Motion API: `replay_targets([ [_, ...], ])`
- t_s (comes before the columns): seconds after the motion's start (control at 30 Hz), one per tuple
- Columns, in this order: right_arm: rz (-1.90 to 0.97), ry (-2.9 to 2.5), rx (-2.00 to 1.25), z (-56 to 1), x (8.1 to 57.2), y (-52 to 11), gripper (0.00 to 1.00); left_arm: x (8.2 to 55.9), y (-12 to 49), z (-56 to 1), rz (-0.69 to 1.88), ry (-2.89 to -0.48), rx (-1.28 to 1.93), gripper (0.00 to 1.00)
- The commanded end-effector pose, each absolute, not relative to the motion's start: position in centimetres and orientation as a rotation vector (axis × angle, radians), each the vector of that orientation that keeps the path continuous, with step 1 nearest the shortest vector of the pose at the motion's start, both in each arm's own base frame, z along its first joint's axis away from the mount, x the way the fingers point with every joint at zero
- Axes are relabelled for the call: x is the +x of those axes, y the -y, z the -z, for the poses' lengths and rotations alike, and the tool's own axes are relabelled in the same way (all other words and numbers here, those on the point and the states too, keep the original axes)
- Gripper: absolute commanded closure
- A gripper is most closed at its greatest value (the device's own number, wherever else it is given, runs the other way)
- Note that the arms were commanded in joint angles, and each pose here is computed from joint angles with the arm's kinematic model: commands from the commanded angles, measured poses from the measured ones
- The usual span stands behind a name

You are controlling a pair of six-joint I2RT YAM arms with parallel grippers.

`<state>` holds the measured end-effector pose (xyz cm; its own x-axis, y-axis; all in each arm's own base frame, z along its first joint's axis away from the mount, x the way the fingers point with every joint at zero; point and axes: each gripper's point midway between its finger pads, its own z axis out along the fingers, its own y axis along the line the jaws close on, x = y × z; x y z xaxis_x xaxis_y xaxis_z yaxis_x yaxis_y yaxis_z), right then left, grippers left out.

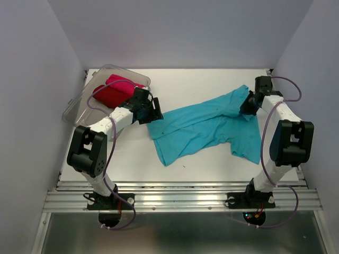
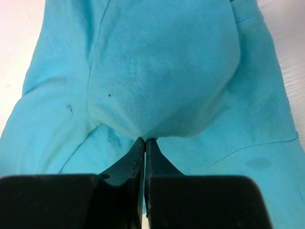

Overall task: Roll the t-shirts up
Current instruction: Fold the T-shirt at the center of the board.

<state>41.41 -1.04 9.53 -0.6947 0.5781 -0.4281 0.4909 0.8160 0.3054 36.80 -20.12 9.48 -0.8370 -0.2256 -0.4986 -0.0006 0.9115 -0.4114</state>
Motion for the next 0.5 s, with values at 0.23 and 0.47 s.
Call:
replay_targets([
  [0.23, -0.065, -2.5, 0.819, -10.0, 40.5, 3.3, 0.41, 36.8, 20.2, -10.0, 0.539, -2.497, -0.131, 0.22],
  [0.47, 0.078, -2.427, 0.874, -10.1, 40.4, 5.4, 0.5, 36.8, 20.3, -9.6, 0.536, -2.508, -0.121, 0.21],
])
